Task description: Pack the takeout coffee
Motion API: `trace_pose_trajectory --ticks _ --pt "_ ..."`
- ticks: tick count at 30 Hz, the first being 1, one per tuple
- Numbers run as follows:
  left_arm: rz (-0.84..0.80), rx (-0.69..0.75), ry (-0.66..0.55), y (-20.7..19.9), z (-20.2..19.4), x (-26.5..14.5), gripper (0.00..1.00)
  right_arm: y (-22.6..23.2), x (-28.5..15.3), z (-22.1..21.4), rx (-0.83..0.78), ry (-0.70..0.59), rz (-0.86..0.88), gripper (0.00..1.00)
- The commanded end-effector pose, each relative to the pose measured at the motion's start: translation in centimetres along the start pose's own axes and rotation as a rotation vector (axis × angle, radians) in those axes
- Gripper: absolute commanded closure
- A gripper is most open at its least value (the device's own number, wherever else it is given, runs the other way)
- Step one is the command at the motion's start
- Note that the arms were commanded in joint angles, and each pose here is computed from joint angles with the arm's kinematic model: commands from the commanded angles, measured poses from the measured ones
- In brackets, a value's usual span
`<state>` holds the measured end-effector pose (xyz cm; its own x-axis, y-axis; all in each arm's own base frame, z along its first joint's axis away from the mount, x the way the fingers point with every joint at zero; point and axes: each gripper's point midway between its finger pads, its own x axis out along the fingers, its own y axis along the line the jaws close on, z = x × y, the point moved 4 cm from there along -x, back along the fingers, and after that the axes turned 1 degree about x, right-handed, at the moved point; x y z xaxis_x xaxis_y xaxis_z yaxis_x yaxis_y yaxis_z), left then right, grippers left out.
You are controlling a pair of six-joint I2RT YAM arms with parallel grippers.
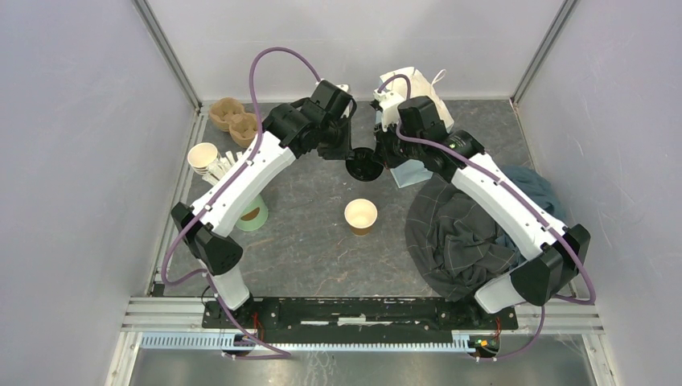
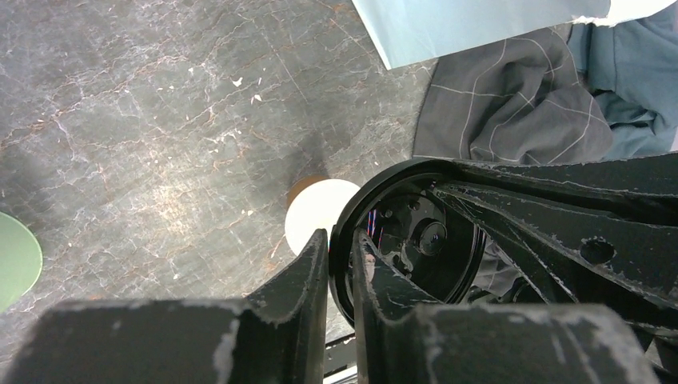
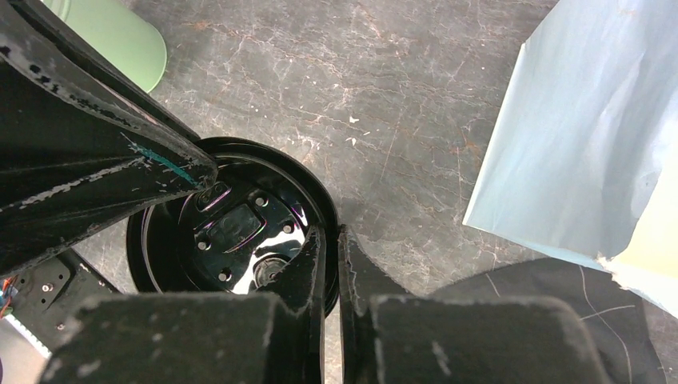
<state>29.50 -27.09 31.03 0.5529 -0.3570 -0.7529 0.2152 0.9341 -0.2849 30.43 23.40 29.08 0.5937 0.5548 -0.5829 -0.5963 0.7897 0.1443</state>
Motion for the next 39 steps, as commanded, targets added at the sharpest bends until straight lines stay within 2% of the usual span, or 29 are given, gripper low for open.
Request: trace_pose_trajectory --ticks 1,4,6,8,12,16,19,21,22,24,26,28,32,33,39 --pt "0.034 0.024 -0.022 0.5 0.7 -0.2 0.82 0.4 -1.6 1.6 -0.021 -0.070 -0.001 0.94" --pt "0.039 0.026 -0.020 0.6 0.7 -0.2 0.88 0.5 -1.7 1.9 -0.020 -0.078 0.009 0.92" --pt "0.049 0.026 -0.017 0.7 0.6 -0.2 0.91 0.7 -1.9 2.1 -0.017 -0.084 0.018 0.87" --pt "0.052 0.022 -0.017 0.9 0.7 -0.3 0.92 0.7 -2.3 2.2 -0.015 -0.090 0.017 0.79" --pt "0.046 -0.005 -0.015 1.3 0.9 -0.5 0.96 0.3 -3.8 3.0 -0.001 -0.112 0.001 0.54" --pt "-0.008 -0.093 -0.007 2.5 1.6 -1.0 0.98 -0.2 -7.4 5.3 0.007 -0.178 -0.002 0.37" --pt "-0.134 -0.221 0.003 3.3 2.4 -1.6 0.98 -0.3 -10.2 6.3 0.019 -0.241 0.018 0.22" --pt "-0.279 -0.335 -0.020 3.6 3.5 -2.6 0.98 0.3 -11.4 6.4 0.053 -0.288 0.098 0.14" --pt "-0.337 -0.411 0.008 3.8 3.3 -2.5 0.98 0.6 -11.7 6.4 0.078 -0.318 0.146 0.12" --pt "-0.551 -0.532 -0.020 3.2 4.4 -4.0 0.98 1.3 -12.1 6.2 0.142 -0.380 0.256 0.06" --pt "-0.718 -0.649 -0.019 2.6 4.6 -4.9 0.98 2.1 -11.7 5.8 0.220 -0.428 0.365 0.03" --pt "-0.816 -0.763 0.017 2.1 4.3 -5.2 0.98 3.4 -12.0 6.2 0.279 -0.492 0.497 0.02" --pt "-0.907 -0.748 -0.022 1.8 4.3 -5.8 0.98 4.4 -12.1 7.3 0.371 -0.577 0.634 0.02" --pt "-0.938 -0.825 0.043 1.4 4.2 -6.4 0.98 4.4 -11.9 7.4 0.381 -0.581 0.646 0.02" --pt "-0.993 -0.874 0.093 1.0 3.5 -6.6 0.98 4.6 -9.8 7.4 0.408 -0.560 0.673 0.02"
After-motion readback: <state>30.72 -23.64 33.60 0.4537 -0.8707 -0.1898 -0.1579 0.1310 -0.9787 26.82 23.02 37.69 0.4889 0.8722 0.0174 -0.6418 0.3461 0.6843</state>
